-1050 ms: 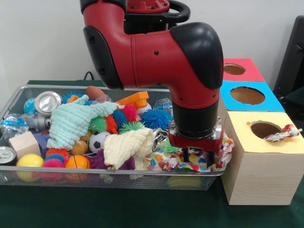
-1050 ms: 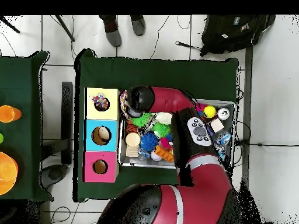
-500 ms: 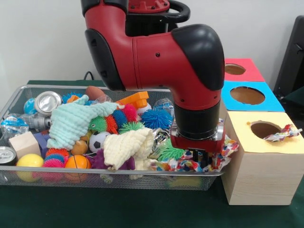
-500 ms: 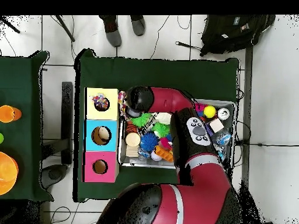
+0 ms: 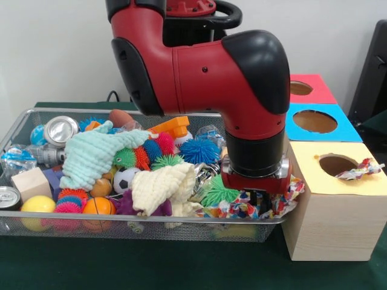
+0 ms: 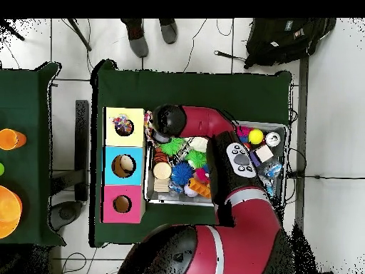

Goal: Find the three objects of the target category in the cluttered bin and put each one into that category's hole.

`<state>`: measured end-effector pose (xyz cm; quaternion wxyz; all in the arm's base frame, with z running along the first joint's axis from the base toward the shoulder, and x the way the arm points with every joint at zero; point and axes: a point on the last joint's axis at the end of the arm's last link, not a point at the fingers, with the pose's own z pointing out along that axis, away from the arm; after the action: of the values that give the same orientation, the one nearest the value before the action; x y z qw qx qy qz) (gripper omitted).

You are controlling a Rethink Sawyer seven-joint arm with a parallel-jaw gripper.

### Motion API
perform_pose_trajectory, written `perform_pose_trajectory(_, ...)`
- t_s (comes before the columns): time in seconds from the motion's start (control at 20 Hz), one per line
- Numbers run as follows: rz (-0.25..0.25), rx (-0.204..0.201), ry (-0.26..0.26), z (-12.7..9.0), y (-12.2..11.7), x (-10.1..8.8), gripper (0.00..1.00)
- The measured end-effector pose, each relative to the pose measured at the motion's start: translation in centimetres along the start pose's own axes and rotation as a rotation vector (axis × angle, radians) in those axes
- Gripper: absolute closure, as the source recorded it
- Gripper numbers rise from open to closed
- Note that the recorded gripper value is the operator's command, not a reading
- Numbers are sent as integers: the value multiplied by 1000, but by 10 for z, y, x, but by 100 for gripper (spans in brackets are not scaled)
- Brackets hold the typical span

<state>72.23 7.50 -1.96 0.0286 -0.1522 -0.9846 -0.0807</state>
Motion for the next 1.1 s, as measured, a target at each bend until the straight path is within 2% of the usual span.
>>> perform_pose_trajectory(0.2,-13,2,-5,-4,8,1,100)
perform_pose_trajectory(0.5,-36,37,9,-13,18,3,100)
perform_pose_trajectory(0.6,-43,57,28,-19,21,3,100)
perform_pose_trajectory(1.1,-58,95,92,-48,40,-5,100)
